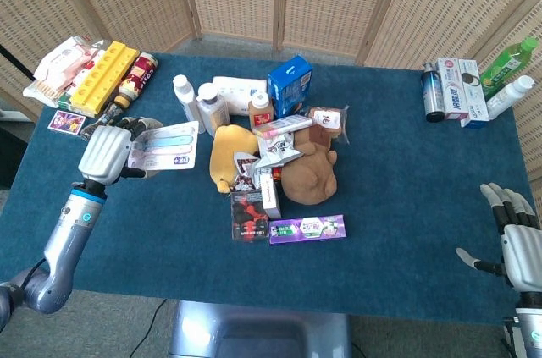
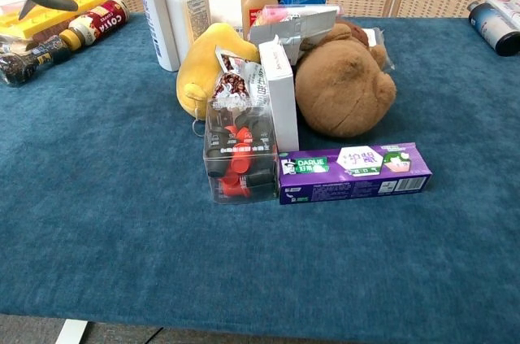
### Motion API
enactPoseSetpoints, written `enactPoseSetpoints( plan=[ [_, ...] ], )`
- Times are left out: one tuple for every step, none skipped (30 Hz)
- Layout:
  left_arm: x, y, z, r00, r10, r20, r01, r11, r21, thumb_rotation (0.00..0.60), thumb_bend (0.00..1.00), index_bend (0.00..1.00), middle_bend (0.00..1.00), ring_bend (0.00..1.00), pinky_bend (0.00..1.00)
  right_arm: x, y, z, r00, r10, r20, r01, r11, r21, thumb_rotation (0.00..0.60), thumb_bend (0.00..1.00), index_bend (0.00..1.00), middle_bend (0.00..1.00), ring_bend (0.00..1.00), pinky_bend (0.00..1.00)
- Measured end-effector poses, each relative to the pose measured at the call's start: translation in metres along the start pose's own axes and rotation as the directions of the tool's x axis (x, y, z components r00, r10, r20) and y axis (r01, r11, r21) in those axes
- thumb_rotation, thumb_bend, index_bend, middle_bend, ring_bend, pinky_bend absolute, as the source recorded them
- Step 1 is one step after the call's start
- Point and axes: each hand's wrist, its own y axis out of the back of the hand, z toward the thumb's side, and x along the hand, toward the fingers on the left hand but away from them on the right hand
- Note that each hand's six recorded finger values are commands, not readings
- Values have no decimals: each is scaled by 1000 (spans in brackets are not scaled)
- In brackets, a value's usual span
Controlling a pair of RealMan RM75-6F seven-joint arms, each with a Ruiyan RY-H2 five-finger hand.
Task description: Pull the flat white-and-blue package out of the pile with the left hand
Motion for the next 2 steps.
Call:
enactPoseSetpoints(
  plan=[
    [0, 2, 1, 1000, 2, 1, -2, 1000, 2, 600, 0, 406, 673, 631, 802, 0, 0, 0, 1000, -1, 0, 1, 1000, -1, 600, 0, 0, 0, 0, 0],
    [0, 3, 1, 1000, 4, 2, -4, 1000, 6, 600, 0, 407, 673, 631, 802, 0, 1, 0, 1000, -2, 0, 2, 1000, -1, 600, 0, 0, 0, 0, 0]
  ],
)
